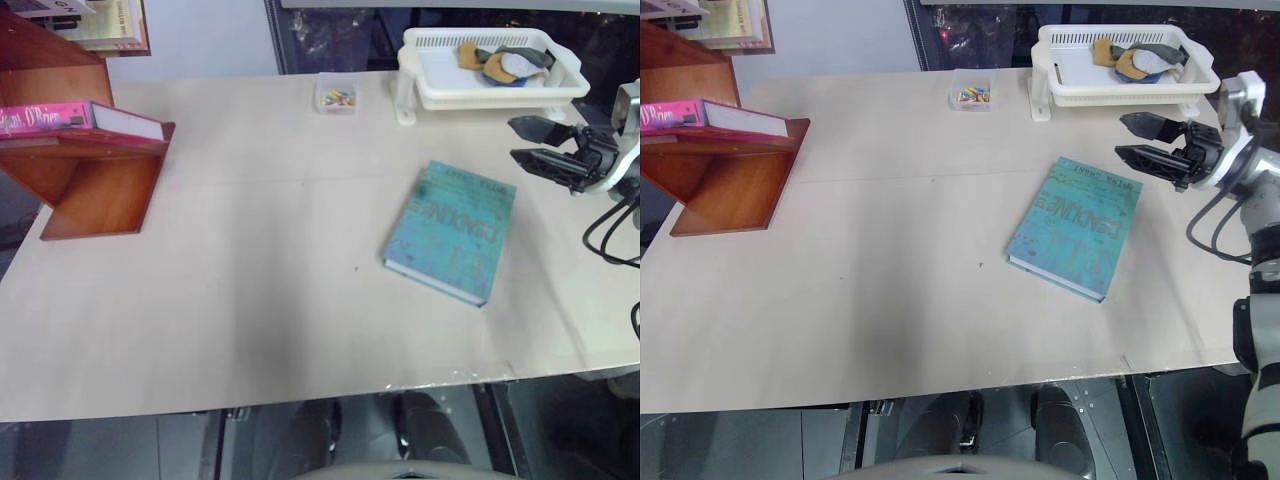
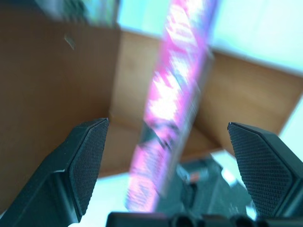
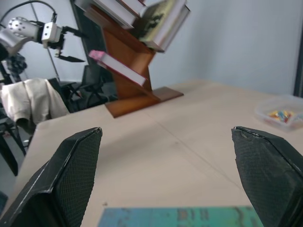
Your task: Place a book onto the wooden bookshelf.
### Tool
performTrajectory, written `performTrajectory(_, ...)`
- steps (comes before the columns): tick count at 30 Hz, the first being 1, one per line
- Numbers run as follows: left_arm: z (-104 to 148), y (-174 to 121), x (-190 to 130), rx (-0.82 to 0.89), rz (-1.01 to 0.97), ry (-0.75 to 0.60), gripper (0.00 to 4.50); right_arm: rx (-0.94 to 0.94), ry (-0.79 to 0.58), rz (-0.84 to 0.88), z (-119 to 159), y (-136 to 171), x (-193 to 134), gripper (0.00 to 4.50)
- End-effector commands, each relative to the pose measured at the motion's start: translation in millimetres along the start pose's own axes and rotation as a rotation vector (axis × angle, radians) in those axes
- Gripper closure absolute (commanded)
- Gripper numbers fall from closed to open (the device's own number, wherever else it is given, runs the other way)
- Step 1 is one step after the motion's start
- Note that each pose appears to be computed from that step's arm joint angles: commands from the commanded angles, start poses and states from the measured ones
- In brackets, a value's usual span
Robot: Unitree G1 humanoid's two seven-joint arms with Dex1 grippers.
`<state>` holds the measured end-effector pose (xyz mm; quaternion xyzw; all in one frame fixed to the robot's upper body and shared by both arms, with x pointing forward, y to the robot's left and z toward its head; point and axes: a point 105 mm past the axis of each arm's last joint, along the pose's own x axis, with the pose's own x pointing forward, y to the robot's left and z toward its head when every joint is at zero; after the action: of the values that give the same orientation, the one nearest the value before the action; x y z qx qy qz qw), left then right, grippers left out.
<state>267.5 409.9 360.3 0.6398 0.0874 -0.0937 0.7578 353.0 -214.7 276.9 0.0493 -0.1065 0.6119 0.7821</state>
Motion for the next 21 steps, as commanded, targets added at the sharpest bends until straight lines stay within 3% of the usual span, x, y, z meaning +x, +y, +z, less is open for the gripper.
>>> performTrajectory(1, 21, 12, -2, 0.021, 0.015, -0.045, 0.04, -0.046, -0.090, 0.160, 29, 23, 7, 0.00)
performTrajectory(6, 41, 10, 10, 0.044, -0.009, -0.087, 0.04, -0.052, -0.103, 0.231, 36, 37, 14, 0.00)
performTrajectory(12, 92, -13, 37, 0.015, -0.066, -0.304, 0.04, -0.056, -0.096, 0.243, 37, 39, 15, 0.00)
performTrajectory(21, 128, -36, 59, -0.046, -0.032, -0.427, 0.04, -0.057, -0.077, 0.224, 35, 37, 14, 0.00)
